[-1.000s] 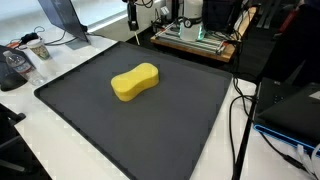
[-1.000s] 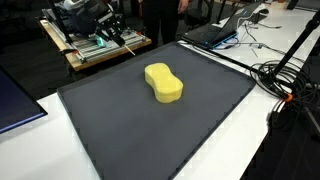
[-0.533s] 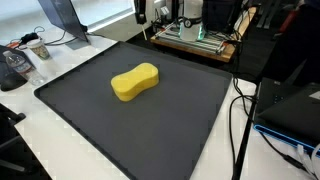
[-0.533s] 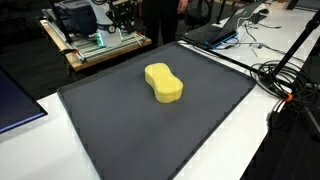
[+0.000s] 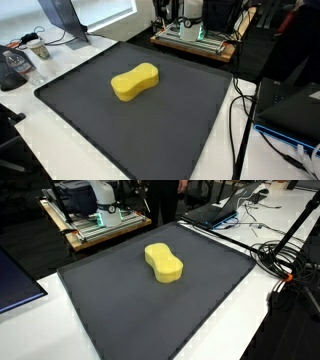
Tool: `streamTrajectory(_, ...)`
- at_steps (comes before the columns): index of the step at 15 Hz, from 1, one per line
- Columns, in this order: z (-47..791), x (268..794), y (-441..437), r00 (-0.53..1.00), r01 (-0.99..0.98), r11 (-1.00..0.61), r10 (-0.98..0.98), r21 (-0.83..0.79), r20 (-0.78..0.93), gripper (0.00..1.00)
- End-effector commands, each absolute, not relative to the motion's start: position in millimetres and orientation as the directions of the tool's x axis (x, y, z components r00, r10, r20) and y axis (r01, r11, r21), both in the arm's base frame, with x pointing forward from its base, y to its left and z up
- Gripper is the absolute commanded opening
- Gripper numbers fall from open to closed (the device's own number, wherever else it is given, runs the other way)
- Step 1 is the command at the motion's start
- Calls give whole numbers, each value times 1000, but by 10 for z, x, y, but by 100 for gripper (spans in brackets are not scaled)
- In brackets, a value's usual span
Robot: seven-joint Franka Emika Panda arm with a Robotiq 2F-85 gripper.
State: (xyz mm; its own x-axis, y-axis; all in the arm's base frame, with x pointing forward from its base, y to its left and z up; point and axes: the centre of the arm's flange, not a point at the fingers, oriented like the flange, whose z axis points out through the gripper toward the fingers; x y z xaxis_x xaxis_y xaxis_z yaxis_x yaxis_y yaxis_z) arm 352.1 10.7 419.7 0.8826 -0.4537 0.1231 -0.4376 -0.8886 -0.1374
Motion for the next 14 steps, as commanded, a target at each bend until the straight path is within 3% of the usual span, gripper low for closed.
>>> streamTrajectory(1,4336,3494,505,925,-339,-936,-349,-89,151,4)
streamTrajectory(8,4456,4096,1120,957,-207,-978,-198,25,211,4)
streamTrajectory(14,4536,4936,1332,958,-236,-961,-205,145,200,4)
